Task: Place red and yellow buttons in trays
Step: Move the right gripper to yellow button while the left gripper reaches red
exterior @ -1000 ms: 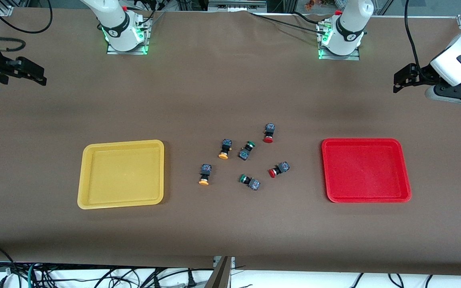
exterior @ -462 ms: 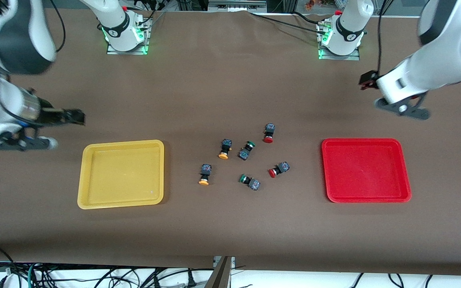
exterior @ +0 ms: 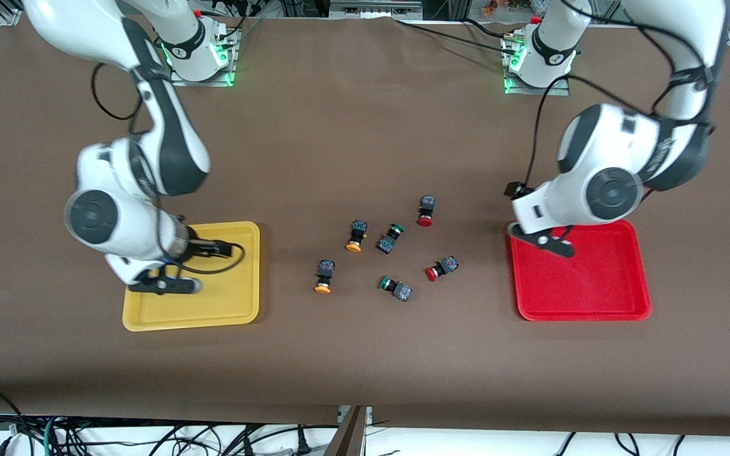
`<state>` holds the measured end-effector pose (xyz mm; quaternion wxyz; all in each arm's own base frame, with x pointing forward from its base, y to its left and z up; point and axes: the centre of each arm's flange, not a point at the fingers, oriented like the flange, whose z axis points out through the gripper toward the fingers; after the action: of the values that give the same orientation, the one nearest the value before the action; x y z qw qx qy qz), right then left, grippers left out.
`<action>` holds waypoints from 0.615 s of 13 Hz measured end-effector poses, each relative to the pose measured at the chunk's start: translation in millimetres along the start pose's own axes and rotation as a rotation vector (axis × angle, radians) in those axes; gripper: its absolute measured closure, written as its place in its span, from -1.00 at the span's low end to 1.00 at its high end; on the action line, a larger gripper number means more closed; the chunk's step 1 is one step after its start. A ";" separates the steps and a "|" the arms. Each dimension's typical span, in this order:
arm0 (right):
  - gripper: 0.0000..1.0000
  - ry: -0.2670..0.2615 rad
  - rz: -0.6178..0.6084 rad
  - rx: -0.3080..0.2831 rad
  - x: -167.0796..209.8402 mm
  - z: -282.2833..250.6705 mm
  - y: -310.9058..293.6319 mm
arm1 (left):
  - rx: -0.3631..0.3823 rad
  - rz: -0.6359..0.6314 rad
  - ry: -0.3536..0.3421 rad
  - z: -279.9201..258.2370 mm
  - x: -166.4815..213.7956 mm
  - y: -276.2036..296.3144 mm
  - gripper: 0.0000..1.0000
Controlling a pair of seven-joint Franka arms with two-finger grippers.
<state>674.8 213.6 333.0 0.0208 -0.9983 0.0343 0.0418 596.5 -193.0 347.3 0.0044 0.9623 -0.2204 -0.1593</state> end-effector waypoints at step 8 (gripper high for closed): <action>-1.00 0.152 0.156 0.075 -30.9 98.1 -136.3 | 0.010 0.261 0.320 63.3 83.3 100.9 -1.00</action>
<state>645.6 355.8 243.2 0.0522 -0.9915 0.1147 -0.0337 605.3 -315.7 269.8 0.0551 0.9387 -0.3403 -0.0013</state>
